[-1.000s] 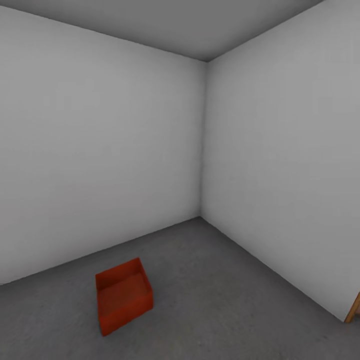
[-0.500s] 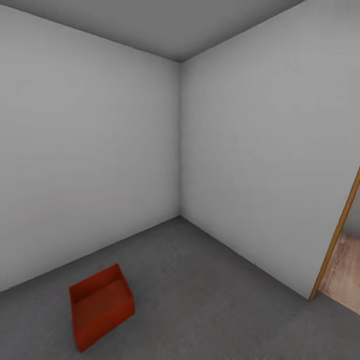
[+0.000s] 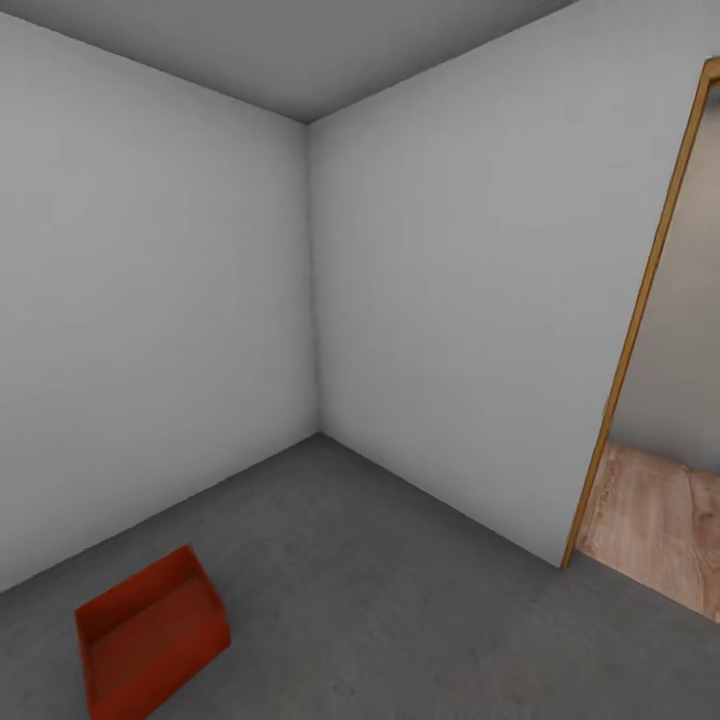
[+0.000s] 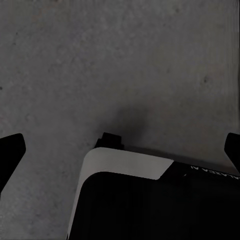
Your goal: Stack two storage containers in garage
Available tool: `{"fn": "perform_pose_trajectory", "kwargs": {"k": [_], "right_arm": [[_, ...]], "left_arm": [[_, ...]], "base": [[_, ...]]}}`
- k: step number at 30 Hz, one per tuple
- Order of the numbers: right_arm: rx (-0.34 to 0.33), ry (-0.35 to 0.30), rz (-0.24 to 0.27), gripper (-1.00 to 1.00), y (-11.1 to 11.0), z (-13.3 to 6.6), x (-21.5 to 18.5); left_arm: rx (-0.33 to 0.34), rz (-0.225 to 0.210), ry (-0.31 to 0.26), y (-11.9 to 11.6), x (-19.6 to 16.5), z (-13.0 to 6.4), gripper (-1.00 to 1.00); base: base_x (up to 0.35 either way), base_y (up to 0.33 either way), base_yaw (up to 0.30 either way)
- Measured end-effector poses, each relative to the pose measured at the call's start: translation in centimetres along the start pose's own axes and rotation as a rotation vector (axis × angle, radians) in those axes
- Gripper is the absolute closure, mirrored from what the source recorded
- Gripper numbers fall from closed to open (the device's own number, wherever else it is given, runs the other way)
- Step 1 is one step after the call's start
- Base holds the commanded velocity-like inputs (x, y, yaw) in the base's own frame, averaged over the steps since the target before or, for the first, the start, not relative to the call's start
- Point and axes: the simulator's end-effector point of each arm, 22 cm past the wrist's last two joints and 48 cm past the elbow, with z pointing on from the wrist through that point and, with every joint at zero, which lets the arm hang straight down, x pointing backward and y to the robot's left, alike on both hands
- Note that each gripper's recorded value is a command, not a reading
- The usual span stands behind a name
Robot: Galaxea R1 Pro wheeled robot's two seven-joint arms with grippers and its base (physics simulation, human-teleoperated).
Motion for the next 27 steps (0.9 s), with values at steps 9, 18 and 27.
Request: {"fn": "perform_pose_trajectory", "kwargs": {"k": [9,18,27], "right_arm": [[0.002,0.000,0.004,-1.00,-0.14,0.00,0.03],[0.002,0.000,0.004,-1.00,-0.13,0.00,0.01],[0.003,0.001,0.004,-1.00,-0.24,0.00,0.03]], "left_arm": [[0.007,0.001,0.003,-0.45,0.18,-0.04,-1.00],[0.010,0.002,0.003,-0.75,0.23,-0.06,-1.00],[0.013,0.005,0.002,-0.95,0.21,-0.08,-1.00]], "base": [[0.000,0.000,-0.300],[0.000,0.000,-0.300],[0.000,0.000,-0.300]]}}
